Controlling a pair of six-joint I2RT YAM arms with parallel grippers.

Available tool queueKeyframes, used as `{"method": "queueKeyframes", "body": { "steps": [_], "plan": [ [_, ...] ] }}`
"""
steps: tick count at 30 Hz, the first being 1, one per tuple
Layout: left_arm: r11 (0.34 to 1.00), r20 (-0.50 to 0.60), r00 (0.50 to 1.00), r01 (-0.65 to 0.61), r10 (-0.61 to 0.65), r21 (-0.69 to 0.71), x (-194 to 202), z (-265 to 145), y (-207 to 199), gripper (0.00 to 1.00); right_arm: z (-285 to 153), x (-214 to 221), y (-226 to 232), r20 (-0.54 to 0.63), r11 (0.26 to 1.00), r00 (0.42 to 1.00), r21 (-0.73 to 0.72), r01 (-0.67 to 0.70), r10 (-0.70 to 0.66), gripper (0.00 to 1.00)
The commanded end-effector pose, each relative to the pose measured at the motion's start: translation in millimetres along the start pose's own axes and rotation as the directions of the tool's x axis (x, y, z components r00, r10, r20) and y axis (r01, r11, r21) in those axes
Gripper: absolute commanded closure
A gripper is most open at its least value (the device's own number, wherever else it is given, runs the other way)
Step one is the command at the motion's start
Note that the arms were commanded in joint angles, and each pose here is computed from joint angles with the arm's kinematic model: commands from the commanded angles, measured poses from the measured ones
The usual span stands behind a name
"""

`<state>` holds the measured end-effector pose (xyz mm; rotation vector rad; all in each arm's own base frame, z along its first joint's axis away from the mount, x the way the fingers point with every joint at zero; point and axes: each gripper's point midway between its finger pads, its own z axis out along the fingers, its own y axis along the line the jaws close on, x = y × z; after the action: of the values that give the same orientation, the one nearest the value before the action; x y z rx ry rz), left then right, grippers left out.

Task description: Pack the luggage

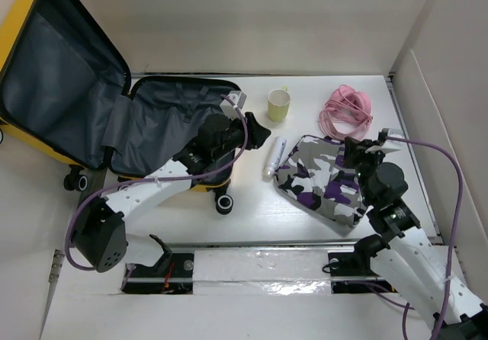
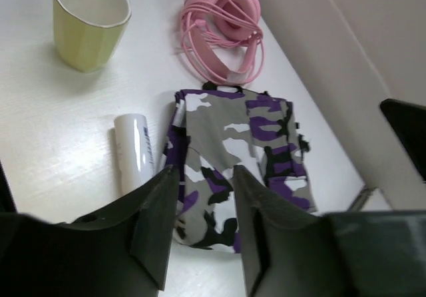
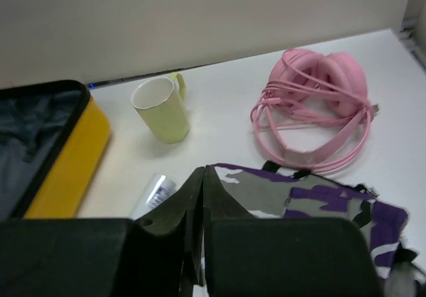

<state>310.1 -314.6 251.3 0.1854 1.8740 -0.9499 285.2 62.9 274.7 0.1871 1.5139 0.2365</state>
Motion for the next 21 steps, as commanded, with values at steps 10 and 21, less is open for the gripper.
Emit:
{"method": "queueKeyframes", "body": {
  "steps": [10,21],
  "plan": [
    [0.942,-0.106,0.972,-0.231,0.21,-0.245,21,58,6,0.94,-5,-20,-10,0.088,0.997,0.995,0.042,-0.059,0.055,1.0],
    [0.877,-0.316,0.92,-0.34,0.234,-0.339,86,107,53,0.46,-4,-16,-8,0.079,0.998,0.995,0.032,-0.057,0.055,0.74]
  ]
}}
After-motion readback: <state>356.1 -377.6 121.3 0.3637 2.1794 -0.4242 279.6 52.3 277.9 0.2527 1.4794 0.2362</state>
